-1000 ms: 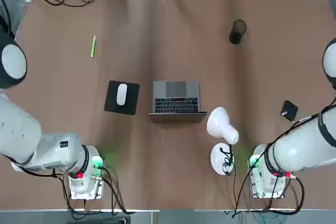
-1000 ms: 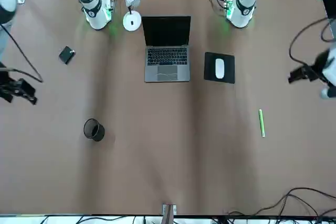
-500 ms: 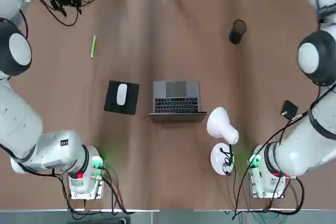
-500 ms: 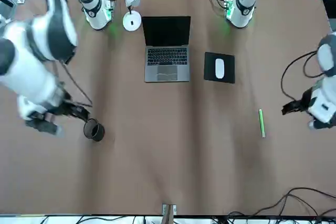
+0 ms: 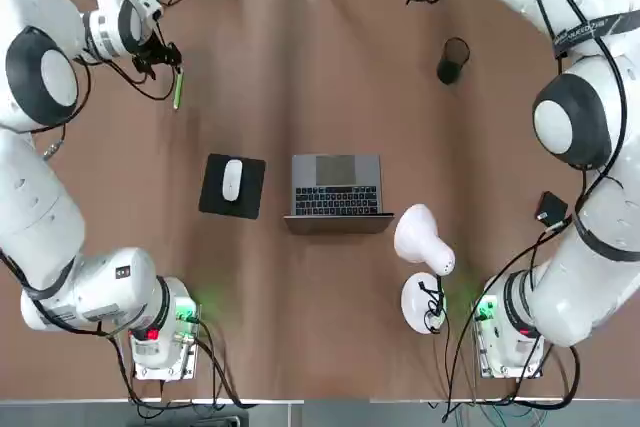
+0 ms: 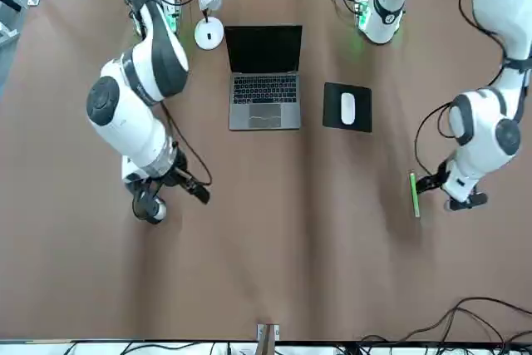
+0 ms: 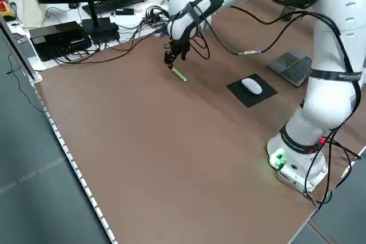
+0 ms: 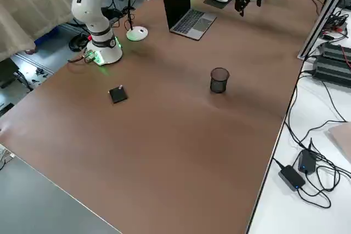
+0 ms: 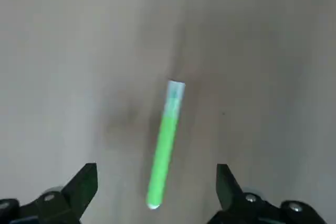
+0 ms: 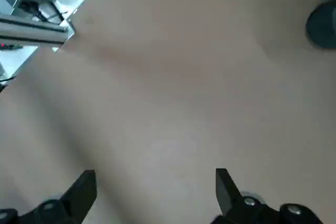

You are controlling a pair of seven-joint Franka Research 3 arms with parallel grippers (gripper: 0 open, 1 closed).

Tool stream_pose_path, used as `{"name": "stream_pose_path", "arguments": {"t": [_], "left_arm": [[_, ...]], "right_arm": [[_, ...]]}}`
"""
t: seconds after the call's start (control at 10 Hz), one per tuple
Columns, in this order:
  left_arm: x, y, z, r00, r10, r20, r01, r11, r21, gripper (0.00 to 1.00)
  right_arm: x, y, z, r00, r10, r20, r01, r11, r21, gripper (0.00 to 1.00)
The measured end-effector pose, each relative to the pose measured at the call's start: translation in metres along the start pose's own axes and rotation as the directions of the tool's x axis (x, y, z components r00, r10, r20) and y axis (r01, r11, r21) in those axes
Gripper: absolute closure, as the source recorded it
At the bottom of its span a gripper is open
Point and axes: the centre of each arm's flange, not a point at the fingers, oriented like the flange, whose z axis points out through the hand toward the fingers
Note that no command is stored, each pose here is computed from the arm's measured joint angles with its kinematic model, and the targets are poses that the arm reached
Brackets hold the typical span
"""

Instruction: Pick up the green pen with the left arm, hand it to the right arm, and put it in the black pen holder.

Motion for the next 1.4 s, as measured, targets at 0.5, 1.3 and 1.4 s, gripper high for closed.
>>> {"name": "stream_pose_path", "arguments": {"t": [0.5, 1.3, 1.4], "left_arm": [[-0.014, 0.001, 0.028, 0.998, -0.040, 0.052, 0.040, 0.999, 0.006, 0.02], [-0.024, -0.003, 0.038, 0.996, -0.045, 0.077, 0.044, 0.999, 0.011, 0.36], [-0.024, -0.003, 0.039, 0.996, -0.045, 0.079, 0.044, 0.999, 0.011, 0.40]], "right_arm": [[-0.005, -0.005, -0.002, 0.993, 0.111, 0.032, -0.112, 0.993, 0.032, 0.00], [-0.025, -0.014, 0.003, 0.982, 0.183, 0.045, -0.184, 0.983, 0.025, 0.00], [-0.024, -0.014, 0.003, 0.982, 0.185, 0.045, -0.186, 0.982, 0.023, 0.00]]}}
